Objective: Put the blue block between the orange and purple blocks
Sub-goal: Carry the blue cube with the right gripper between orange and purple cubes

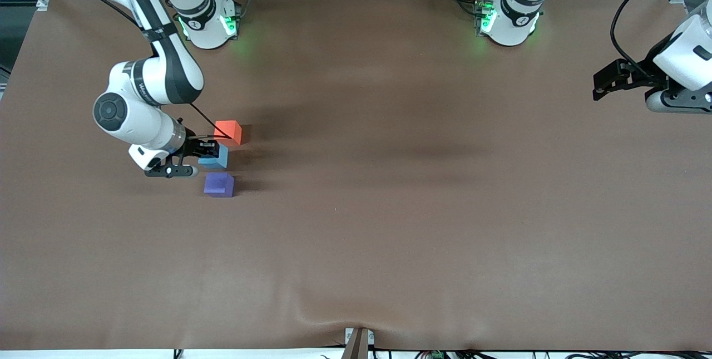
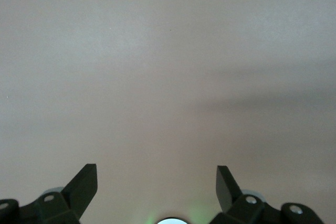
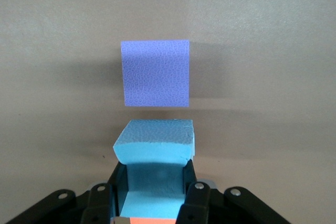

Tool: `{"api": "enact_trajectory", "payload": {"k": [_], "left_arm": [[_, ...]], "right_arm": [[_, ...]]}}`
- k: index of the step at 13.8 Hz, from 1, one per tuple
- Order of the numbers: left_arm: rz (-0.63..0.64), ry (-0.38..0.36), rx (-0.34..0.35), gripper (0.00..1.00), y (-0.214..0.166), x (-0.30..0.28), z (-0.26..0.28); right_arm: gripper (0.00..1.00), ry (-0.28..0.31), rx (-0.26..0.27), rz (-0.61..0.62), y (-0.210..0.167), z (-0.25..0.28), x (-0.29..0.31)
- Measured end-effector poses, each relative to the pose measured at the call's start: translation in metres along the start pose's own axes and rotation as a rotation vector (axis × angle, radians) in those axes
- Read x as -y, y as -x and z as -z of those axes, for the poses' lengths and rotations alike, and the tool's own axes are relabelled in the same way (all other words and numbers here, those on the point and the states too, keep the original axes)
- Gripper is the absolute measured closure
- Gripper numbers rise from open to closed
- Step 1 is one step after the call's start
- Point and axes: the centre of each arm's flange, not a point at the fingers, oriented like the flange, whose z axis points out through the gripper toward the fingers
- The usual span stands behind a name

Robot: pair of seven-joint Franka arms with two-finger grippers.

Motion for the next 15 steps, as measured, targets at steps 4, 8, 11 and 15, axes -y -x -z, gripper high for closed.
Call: {"api": "enact_trajectory", "payload": {"k": [4,8,11,15], "left_arm": [[0.000,0.000,0.000,0.00,0.000,0.000,0.000],[0.000,0.000,0.000,0.00,0.000,0.000,0.000],[0.001,0.000,0.001,0.00,0.000,0.001,0.000],[0.001,0.001,0.013,0.00,-0.004,0.000,-0.007]], "right_arm": [[0.54,0.005,-0.008,0.001,0.007,-0.021,-0.001],[0.54,0.011,-0.023,0.005,0.010,-0.044,0.000],[0.54,0.013,-0.019,0.007,0.010,-0.053,0.001],[0.54,0.013,-0.021,0.009,0.011,-0.053,0.002]]}}
